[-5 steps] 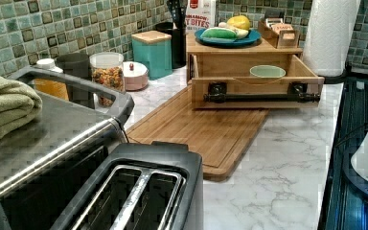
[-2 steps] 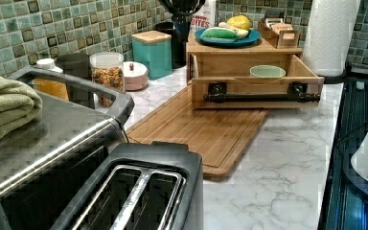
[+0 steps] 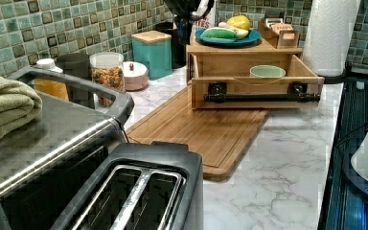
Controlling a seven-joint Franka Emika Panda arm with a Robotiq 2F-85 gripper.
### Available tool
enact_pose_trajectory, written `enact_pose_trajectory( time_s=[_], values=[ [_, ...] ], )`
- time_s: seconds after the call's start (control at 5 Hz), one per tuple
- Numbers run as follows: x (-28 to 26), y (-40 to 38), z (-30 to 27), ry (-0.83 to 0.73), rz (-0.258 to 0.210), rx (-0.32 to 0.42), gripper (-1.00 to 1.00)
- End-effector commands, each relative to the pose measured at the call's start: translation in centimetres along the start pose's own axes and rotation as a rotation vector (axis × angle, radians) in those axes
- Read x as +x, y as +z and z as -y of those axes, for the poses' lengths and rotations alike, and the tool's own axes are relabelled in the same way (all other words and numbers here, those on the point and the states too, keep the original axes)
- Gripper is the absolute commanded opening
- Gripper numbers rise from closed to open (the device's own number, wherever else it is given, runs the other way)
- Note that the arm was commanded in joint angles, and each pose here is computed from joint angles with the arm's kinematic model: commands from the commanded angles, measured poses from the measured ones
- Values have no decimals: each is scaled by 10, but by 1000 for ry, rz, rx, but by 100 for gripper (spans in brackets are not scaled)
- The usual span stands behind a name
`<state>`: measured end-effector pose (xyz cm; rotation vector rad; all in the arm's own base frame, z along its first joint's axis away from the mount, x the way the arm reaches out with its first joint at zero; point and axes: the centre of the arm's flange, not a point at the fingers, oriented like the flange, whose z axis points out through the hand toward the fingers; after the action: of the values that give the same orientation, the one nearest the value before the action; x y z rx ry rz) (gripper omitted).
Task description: Close the drawer.
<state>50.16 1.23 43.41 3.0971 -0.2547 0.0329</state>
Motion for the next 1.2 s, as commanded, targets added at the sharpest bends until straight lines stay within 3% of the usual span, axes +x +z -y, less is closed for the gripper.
enact_pose_trajectory(
  time_s=[0.2,0.6,0.8,1.2],
  values=[
    [-46,32,36,-462,21,123,-100],
    [-75,76,37,-565,100,128,-100],
    [-88,94,37,-577,106,102,-100],
    [-107,133,1,-648,161,73,-100]
  ],
)
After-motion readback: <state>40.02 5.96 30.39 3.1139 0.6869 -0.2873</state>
